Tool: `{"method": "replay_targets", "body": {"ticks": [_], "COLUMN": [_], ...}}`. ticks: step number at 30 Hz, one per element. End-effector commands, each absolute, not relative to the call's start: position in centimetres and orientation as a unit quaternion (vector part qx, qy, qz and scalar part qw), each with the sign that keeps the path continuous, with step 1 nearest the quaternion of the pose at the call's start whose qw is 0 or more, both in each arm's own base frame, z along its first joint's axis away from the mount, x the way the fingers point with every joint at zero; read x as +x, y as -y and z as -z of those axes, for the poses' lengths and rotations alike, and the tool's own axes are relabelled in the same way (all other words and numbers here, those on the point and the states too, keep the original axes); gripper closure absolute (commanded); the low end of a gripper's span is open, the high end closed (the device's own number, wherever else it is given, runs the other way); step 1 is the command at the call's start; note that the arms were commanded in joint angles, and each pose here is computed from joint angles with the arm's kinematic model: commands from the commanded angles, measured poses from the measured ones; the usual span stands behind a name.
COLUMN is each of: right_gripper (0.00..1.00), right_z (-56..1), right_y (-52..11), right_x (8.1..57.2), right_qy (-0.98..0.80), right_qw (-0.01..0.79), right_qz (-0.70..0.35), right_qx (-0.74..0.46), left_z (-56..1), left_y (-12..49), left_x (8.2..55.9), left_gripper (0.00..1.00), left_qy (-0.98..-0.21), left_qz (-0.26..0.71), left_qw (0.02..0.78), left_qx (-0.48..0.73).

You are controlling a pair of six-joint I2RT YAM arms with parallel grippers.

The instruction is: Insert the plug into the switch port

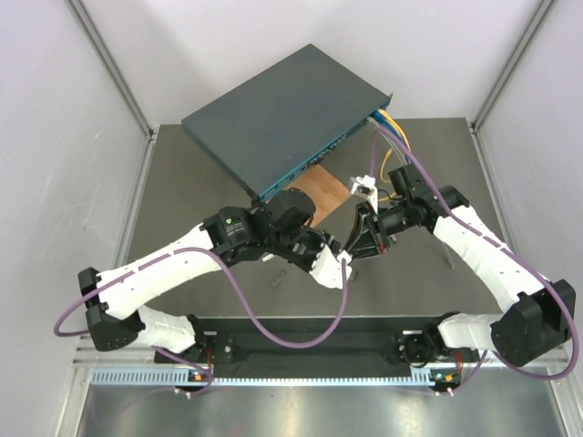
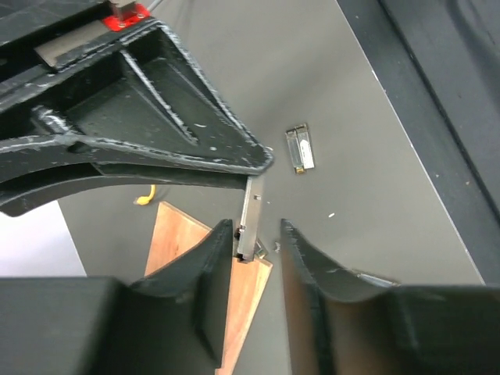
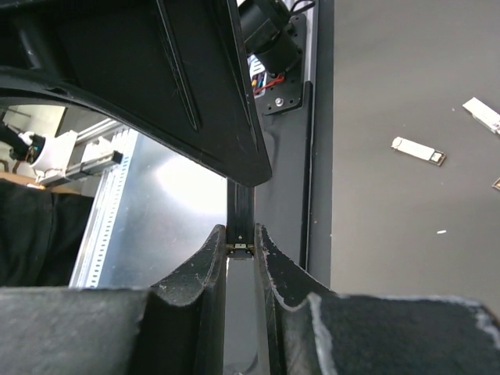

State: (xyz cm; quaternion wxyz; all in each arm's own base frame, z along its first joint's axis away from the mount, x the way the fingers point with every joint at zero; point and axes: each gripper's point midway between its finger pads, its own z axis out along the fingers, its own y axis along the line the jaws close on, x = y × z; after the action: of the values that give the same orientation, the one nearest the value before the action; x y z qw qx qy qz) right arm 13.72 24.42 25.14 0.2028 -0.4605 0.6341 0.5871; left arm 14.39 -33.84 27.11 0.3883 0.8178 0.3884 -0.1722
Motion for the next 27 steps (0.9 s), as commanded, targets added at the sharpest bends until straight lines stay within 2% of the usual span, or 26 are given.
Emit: {"method": "replay_targets", "body": {"ticks": [1, 3, 4, 7, 8, 9, 11, 12, 15, 17, 18, 19, 23, 27], "right_gripper": [1.00, 1.00, 1.00, 1.00, 1.00, 0.86, 0.68, 0.48, 0.27, 0.20, 0.04, 0.00, 0.00, 0.01], "right_z": [-26.6, -26.6, -26.7, -27.0, -26.9, -27.0, -26.4, -26.7, -27.8, -29.3, -29.9, -30.1, -31.0, -33.1], "right_y": [-24.9, -25.0, -25.0, -25.1, -25.1, -25.1, -24.9, -24.7, -23.5, -22.3, -21.8, -21.1, -19.2, -18.1], "right_x": [13.3, 13.2, 13.2, 13.1, 13.3, 13.5, 14.6, 15.2, 18.2, 20.3, 20.8, 22.0, 23.2, 22.2], "right_qy": [-0.604, -0.605, -0.604, -0.602, -0.605, -0.607, -0.628, -0.633, -0.650, -0.649, -0.645, -0.650, -0.622, -0.557], "right_qw": [0.216, 0.214, 0.213, 0.212, 0.214, 0.219, 0.238, 0.257, 0.340, 0.408, 0.431, 0.456, 0.509, 0.566], "right_qz": [-0.598, -0.597, -0.598, -0.599, -0.596, -0.590, -0.553, -0.533, -0.454, -0.386, -0.360, -0.316, -0.221, -0.154], "right_qx": [-0.480, -0.481, -0.482, -0.483, -0.483, -0.485, -0.493, -0.499, -0.506, -0.513, -0.518, -0.519, -0.552, -0.588], "left_z": [-27.8, -27.8, -27.7, -27.1, -27.3, -27.2, -27.4, -27.2, -27.4, -28.1, -28.3, -29.5, -31.7, -31.9], "left_y": [35.1, 35.3, 35.4, 35.2, 35.4, 35.3, 35.2, 35.0, 34.6, 34.4, 34.4, 34.6, 35.0, 36.1], "left_x": [14.6, 14.6, 14.6, 15.0, 15.2, 15.3, 15.3, 15.0, 14.7, 15.0, 15.0, 15.3, 16.7, 16.5], "left_gripper": [0.70, 0.77, 0.86, 1.00, 1.00, 1.00, 1.00, 1.00, 1.00, 1.00, 1.00, 1.00, 1.00, 1.00], "left_qy": [-0.375, -0.382, -0.387, -0.396, -0.399, -0.417, -0.440, -0.470, -0.515, -0.559, -0.590, -0.599, -0.675, -0.726], "left_qz": [0.175, 0.181, 0.183, 0.174, 0.173, 0.178, 0.187, 0.204, 0.250, 0.300, 0.325, 0.344, 0.425, 0.489], "left_qw": [0.412, 0.415, 0.414, 0.417, 0.425, 0.425, 0.424, 0.413, 0.393, 0.378, 0.360, 0.363, 0.325, 0.238], "left_qx": [0.812, 0.806, 0.803, 0.799, 0.794, 0.783, 0.769, 0.753, 0.720, 0.674, 0.646, 0.626, 0.508, 0.420]}}
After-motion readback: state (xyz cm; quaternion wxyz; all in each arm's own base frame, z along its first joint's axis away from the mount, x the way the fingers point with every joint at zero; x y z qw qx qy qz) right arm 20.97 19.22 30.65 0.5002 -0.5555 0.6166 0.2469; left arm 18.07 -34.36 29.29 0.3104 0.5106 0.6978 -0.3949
